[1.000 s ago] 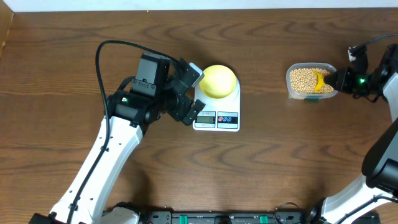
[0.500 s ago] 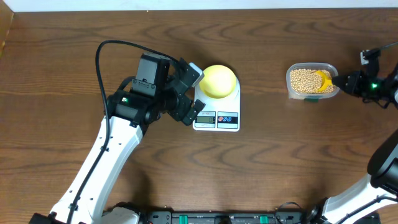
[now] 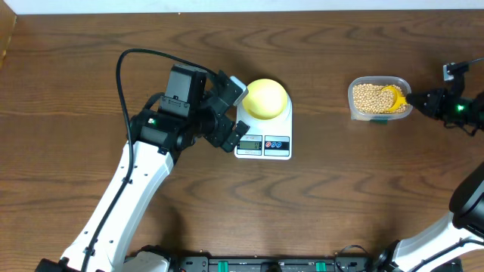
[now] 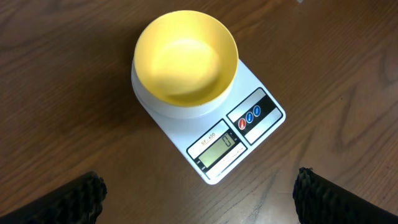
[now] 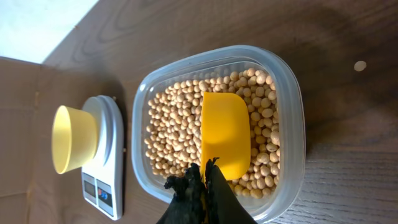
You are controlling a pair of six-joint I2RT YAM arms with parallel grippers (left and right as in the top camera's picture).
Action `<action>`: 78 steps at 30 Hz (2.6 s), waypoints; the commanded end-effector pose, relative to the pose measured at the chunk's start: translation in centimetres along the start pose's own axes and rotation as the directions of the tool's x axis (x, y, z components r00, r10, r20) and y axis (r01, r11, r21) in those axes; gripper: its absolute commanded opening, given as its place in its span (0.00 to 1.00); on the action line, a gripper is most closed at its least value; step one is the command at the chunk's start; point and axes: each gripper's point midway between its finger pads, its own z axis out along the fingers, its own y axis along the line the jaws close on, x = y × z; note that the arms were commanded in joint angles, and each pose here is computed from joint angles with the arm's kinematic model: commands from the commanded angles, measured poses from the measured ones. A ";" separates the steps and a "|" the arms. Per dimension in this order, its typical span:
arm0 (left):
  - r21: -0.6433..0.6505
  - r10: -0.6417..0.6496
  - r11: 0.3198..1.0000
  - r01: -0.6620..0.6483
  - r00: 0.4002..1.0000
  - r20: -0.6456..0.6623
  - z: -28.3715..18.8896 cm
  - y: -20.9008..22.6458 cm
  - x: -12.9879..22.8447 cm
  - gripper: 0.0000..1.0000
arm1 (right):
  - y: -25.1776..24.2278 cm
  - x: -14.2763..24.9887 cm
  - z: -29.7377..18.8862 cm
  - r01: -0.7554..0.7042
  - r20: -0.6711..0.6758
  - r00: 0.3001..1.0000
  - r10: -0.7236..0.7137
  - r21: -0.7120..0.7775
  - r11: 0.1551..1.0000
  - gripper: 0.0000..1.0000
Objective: Scoop item into bowl and weigh 50g on scale
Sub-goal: 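Lift the filled yellow scoop out of the soybean tub, then carry the filled scoop with the right gripper over the yellow bowl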
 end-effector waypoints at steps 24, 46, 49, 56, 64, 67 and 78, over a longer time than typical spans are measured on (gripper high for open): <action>0.008 -0.009 1.000 0.009 1.000 0.010 -0.4 -0.2 0.0 0.98 | 1.4 -1.1 -1.3 -0.049 0.072 0.996 0.062 -0.165 0.985 0.01; 0.008 -0.009 1.000 0.009 1.000 0.010 -0.4 -0.2 0.0 0.98 | 3.6 -1.9 -2.2 -0.194 0.057 0.973 0.223 -0.316 0.929 0.01; 0.008 -0.009 1.000 0.009 1.000 0.010 -0.4 -0.2 0.0 0.98 | 4.5 -2.1 -2.5 -0.192 0.056 0.972 0.229 -0.374 0.907 0.01; 0.008 -0.009 1.000 0.009 1.000 0.010 -0.4 -0.2 0.0 0.98 | 5.7 -1.9 -1.8 -0.230 0.015 0.966 0.257 -0.399 0.888 0.01; 0.008 -0.009 1.000 0.009 1.000 0.010 -0.4 -0.2 0.0 0.98 | 7.7 -1.4 0.0 -0.231 -0.040 0.971 0.236 -0.413 0.881 0.01; 0.008 -0.009 1.000 0.009 1.000 0.010 -0.4 -0.2 0.0 0.98 | 9.3 -1.1 1.4 -0.232 -0.081 0.973 0.218 -0.425 0.875 0.01; 0.009 -0.010 1.000 0.009 1.000 0.010 -0.4 -0.2 0.0 0.98 | 14.1 -0.2 5.3 -0.218 -0.175 0.973 0.153 -0.459 0.861 0.01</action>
